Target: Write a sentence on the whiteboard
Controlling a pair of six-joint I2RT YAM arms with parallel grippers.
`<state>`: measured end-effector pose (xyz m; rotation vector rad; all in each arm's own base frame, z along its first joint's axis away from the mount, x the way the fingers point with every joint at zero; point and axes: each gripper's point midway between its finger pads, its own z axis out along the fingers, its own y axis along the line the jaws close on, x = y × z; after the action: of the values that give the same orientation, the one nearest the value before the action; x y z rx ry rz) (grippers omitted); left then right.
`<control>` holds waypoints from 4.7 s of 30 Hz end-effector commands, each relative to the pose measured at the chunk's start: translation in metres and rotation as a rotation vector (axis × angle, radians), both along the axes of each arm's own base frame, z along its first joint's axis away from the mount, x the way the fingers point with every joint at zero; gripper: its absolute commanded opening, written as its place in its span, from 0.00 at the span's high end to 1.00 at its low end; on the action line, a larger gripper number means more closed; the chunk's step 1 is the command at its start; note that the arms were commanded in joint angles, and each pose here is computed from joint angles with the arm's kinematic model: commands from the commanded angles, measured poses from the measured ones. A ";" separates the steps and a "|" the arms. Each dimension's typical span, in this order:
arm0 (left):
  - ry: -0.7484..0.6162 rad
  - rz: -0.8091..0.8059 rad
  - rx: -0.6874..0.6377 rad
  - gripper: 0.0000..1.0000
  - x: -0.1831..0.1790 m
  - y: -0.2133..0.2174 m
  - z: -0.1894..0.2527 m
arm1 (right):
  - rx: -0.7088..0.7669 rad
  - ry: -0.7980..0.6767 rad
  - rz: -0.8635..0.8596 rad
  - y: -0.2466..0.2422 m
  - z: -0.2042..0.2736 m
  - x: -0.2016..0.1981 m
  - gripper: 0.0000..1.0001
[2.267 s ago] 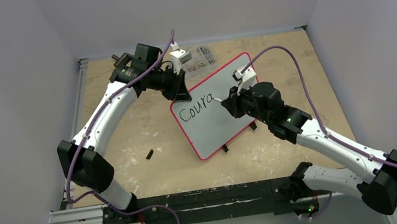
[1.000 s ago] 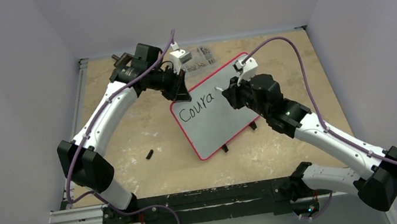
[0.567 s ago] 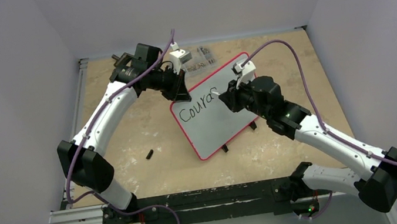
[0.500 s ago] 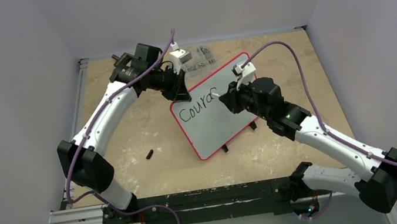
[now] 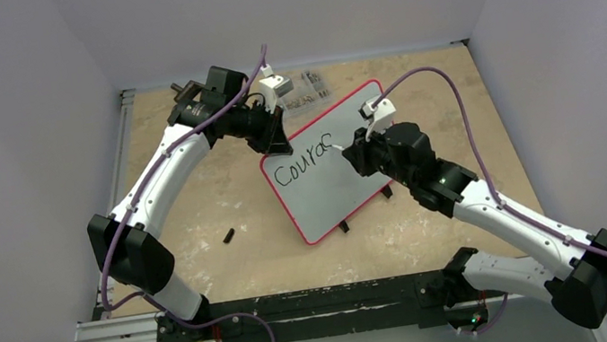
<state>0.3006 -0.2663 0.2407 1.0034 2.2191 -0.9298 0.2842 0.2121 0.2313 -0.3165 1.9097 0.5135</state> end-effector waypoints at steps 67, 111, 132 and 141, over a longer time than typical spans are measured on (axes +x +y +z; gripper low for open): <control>-0.067 -0.008 0.064 1.00 0.006 0.002 -0.003 | 0.028 -0.112 -0.091 -0.028 0.062 -0.005 1.00; -0.055 -0.013 0.057 1.00 0.005 -0.001 -0.004 | -0.044 -0.087 -0.151 -0.036 0.036 0.036 1.00; -0.055 -0.018 0.061 1.00 0.003 -0.003 -0.004 | 0.043 -0.085 -0.026 -0.008 0.048 0.030 1.00; -0.055 -0.018 0.059 1.00 0.003 -0.002 -0.004 | 0.028 -0.031 -0.018 -0.012 0.021 0.020 1.00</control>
<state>0.2996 -0.2676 0.2417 0.9997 2.2261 -0.9233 0.3085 0.1950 0.2557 -0.2821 1.8824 0.4713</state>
